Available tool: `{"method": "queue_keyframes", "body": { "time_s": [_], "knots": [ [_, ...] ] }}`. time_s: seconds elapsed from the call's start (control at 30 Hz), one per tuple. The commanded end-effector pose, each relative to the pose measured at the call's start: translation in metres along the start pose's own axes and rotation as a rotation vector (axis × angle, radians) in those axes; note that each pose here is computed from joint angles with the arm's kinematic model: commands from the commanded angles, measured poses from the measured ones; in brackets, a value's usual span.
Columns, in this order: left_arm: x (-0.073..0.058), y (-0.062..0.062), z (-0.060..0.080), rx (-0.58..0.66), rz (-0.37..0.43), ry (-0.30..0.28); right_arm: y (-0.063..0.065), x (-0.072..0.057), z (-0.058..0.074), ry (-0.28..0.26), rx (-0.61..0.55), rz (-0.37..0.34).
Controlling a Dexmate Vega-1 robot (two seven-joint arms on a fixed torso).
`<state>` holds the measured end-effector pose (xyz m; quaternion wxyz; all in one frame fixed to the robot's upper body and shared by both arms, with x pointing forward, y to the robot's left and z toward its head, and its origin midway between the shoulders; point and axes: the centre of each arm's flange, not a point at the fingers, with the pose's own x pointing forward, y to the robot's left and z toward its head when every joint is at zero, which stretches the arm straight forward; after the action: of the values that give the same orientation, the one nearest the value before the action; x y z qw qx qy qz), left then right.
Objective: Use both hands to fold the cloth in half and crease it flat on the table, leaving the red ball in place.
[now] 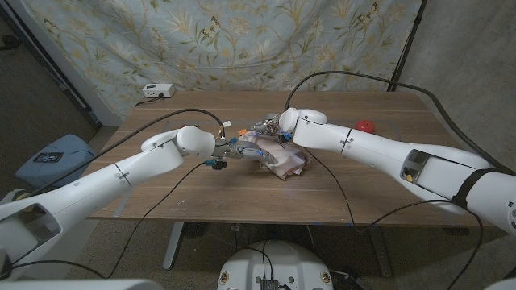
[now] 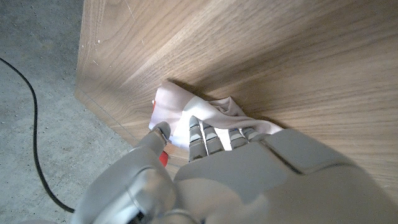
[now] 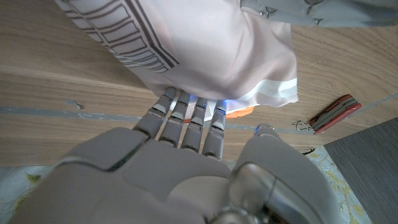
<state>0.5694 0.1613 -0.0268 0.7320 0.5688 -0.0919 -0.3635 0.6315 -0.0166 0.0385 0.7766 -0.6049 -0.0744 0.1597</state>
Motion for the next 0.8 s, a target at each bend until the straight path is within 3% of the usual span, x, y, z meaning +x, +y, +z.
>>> {"method": "queue_keyframes", "body": {
  "time_s": [0.03, 0.17, 0.4, 0.8],
  "knots": [
    [0.004, 0.005, 0.001, -0.001, 0.002, -0.009, -0.017, -0.019, 0.008, -0.017, -0.014, -0.012],
    [0.003, 0.007, 0.002, -0.001, 0.010, -0.013, -0.021, -0.031, 0.010, -0.021, -0.011, -0.019],
    [0.003, 0.008, 0.002, -0.003, 0.011, -0.019, -0.019, -0.049, 0.002, -0.014, 0.010, -0.053],
    [0.002, 0.009, 0.002, 0.002, 0.004, -0.015, -0.004, -0.066, -0.026, 0.048, 0.038, -0.063]
  ]
}}
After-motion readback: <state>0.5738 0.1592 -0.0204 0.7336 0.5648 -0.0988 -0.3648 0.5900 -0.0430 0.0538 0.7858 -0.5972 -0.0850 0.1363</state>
